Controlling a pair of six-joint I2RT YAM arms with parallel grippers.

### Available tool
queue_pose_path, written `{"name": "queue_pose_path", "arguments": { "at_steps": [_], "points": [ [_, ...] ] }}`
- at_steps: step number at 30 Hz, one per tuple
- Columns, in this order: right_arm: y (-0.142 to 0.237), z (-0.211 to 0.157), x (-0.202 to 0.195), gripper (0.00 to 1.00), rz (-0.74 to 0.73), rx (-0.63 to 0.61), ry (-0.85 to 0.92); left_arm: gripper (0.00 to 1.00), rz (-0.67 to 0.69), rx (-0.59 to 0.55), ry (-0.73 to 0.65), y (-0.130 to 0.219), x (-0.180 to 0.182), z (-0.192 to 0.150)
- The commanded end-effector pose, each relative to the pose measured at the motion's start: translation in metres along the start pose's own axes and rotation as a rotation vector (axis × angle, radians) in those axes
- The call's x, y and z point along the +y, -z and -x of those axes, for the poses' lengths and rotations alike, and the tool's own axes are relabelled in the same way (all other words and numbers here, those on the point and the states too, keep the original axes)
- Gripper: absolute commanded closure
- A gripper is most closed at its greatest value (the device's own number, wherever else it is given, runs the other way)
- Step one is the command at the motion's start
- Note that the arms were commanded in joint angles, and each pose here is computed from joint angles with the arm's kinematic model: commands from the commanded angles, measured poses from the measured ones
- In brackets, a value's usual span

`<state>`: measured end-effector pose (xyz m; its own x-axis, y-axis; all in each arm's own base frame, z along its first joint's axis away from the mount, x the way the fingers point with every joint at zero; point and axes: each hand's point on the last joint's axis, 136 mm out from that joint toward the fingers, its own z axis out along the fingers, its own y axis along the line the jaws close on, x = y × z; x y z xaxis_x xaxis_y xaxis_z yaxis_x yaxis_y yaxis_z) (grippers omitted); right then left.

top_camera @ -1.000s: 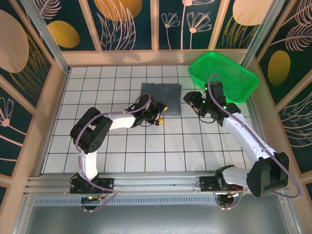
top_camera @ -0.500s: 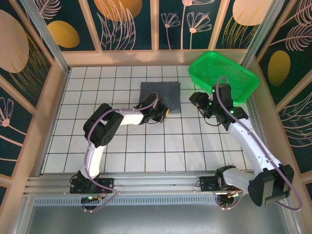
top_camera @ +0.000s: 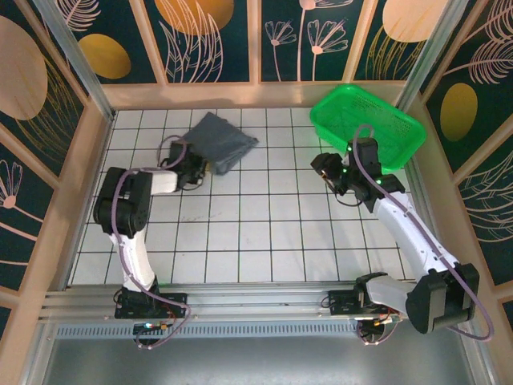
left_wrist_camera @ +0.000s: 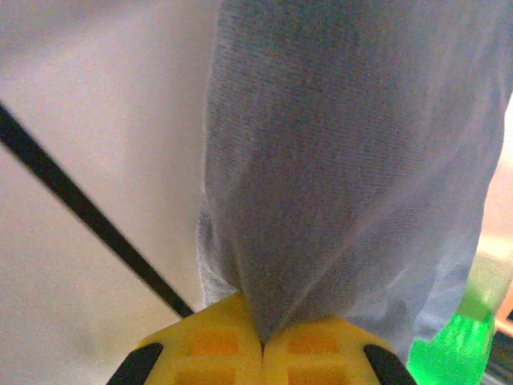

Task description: Fold and stack the t-shirts

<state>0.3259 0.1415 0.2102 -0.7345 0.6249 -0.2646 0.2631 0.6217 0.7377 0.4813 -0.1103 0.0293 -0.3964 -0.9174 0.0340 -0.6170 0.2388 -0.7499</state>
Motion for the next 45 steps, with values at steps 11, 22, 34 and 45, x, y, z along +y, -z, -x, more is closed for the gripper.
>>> {"name": "queue_pose_path", "arguments": {
  "at_steps": [11, 22, 34, 45],
  "points": [
    [-0.018, -0.007, -0.008, 0.49, 0.038, 0.025, 0.017, 1.00, -0.023, -0.189, 0.023, 0.057, 0.033, 0.147],
    [-0.008, -0.021, -0.034, 0.49, 0.011, 0.002, -0.011, 1.00, -0.138, -0.185, 0.123, 0.050, -0.002, 0.124],
    [-0.002, -0.029, -0.039, 0.47, 0.015, 0.020, -0.009, 1.00, -0.166, -0.186, 0.109, 0.032, -0.028, 0.119],
    [0.005, -0.015, -0.021, 0.01, 0.035, -0.015, 0.068, 0.01, -0.018, -0.282, -0.087, 0.098, -0.030, 0.114]
  ]
}}
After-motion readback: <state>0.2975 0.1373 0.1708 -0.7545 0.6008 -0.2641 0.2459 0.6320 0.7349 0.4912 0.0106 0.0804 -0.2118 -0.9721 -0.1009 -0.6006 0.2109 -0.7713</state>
